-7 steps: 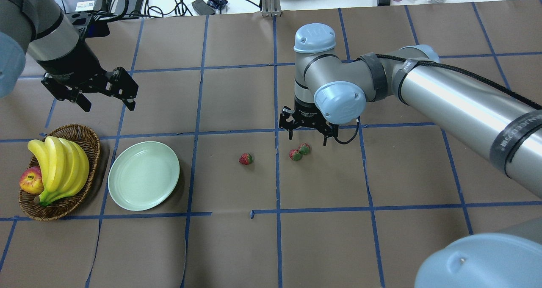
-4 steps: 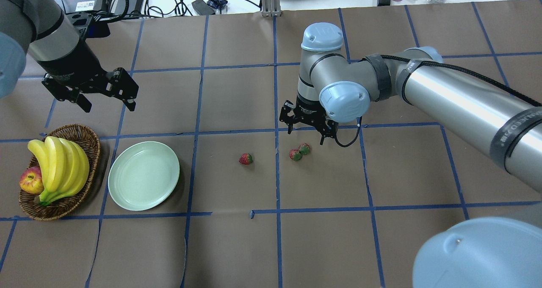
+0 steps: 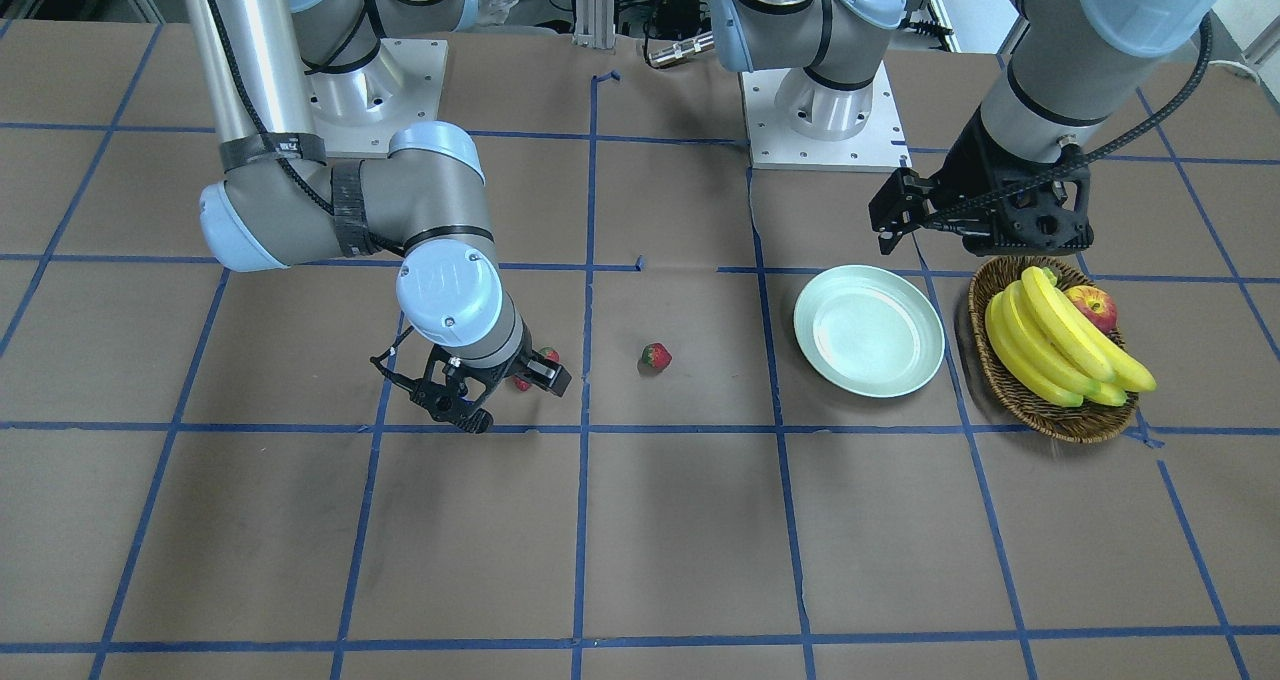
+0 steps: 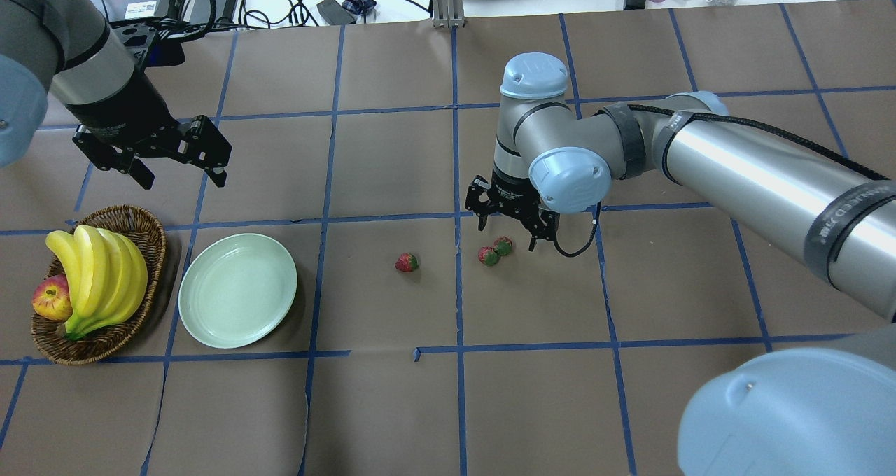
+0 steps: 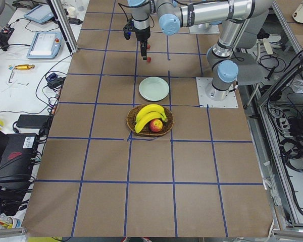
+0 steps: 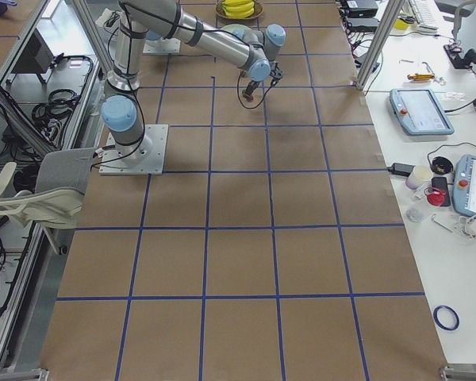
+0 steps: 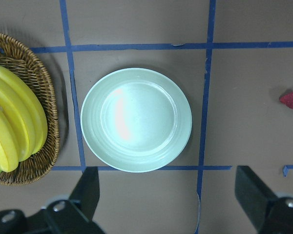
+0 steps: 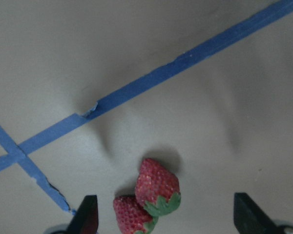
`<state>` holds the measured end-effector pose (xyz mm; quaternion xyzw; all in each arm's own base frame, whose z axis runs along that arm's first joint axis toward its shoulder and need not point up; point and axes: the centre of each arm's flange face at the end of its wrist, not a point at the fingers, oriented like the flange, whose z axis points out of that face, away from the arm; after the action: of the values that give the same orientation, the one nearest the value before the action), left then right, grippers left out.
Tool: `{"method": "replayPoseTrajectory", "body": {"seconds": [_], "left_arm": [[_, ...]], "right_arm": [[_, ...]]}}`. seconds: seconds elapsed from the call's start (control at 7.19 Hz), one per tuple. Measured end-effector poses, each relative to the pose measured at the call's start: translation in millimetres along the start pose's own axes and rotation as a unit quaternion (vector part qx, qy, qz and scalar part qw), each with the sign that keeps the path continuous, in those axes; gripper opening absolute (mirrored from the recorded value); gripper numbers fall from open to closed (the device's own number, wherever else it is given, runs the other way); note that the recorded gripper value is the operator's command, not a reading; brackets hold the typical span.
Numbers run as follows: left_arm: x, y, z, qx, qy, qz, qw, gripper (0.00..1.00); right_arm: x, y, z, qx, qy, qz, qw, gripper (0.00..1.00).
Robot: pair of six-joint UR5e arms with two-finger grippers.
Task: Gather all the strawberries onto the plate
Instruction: 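Lower the right gripper and grasp one of the paired strawberries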
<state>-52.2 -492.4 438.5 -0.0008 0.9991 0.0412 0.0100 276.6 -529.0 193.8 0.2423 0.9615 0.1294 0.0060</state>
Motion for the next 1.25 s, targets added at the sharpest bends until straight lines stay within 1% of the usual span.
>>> {"method": "replayPoseTrajectory", "body": {"seconds": [0.14, 0.28, 0.83, 0.97, 1.25], "left_arm": [[0.5, 0.1, 0.3, 0.000, 0.000, 0.001, 1.0000, 1.00], [1.1, 0.3, 0.5, -0.001, 0.000, 0.001, 1.0000, 1.00], [2.2, 0.4, 0.6, -0.001, 0.001, 0.001, 1.0000, 1.00], [2.5, 0.5, 0.6, -0.001, 0.001, 0.002, 1.0000, 1.00], [2.9, 0.5, 0.6, -0.001, 0.001, 0.002, 1.0000, 1.00]], "right_arm": [[-1.2, 1.4, 3.0, -0.006, -0.010, 0.000, 0.9999, 0.88], [-1.5, 0.9, 4.9, -0.010, -0.015, 0.002, 0.9998, 0.88], [8.6, -8.6, 9.4, -0.015, -0.015, 0.014, 0.9997, 0.87], [11.0, -7.0, 14.5, -0.019, -0.013, 0.015, 0.9996, 0.76], [13.1, -5.7, 18.7, -0.022, -0.011, 0.015, 0.9996, 0.73]]}}
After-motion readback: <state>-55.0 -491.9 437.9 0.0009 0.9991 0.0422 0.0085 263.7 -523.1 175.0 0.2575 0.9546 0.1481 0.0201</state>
